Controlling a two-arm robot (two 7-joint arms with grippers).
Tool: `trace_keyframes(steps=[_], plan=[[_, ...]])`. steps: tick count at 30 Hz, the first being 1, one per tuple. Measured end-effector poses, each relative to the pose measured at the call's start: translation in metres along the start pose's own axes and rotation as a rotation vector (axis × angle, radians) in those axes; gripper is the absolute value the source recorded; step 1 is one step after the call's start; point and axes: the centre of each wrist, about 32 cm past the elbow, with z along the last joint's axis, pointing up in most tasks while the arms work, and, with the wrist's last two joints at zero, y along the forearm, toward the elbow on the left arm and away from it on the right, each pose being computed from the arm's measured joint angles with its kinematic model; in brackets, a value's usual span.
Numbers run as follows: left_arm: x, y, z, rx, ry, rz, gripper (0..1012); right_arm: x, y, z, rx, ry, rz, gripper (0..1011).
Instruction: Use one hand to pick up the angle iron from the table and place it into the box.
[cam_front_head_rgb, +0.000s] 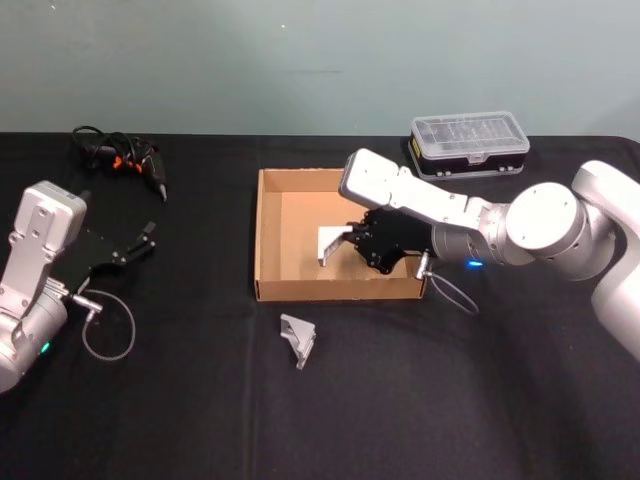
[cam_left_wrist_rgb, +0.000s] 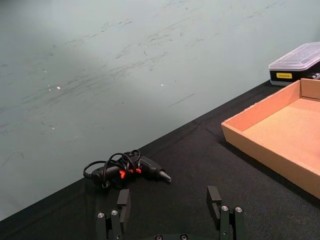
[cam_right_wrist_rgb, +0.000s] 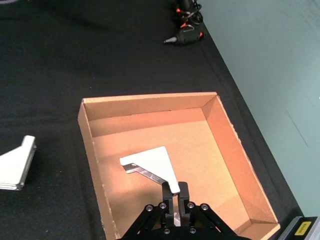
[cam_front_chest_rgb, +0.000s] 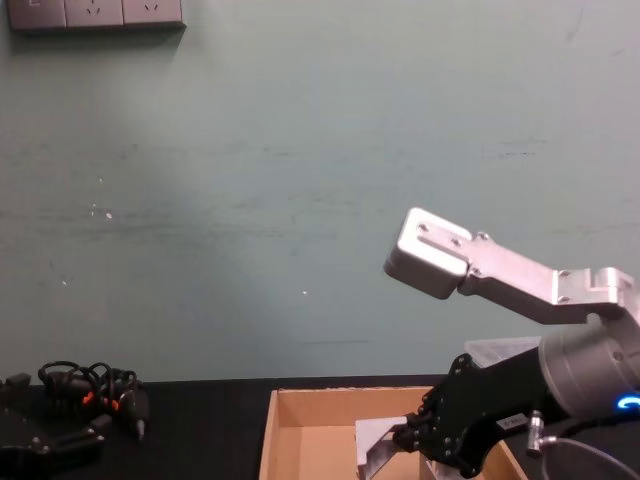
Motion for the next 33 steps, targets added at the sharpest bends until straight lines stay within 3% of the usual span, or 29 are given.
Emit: trace_keyframes(steps=[16,20,33], plan=[[0.0000,0.0000,0.0000,0.000,0.000,0.000,1000,0.001,0.013,0.001,-0.023,0.002,0.005,82],[0.0000,0.0000,0.0000,0.000,0.000,0.000,1000,0.002,0.013,0.002,-0.027,0.000,0.009,156],[0.0000,0.0000,0.0000,0.000,0.000,0.000,1000,0.003,0.013,-0.001,-0.030,-0.004,0.013,595]])
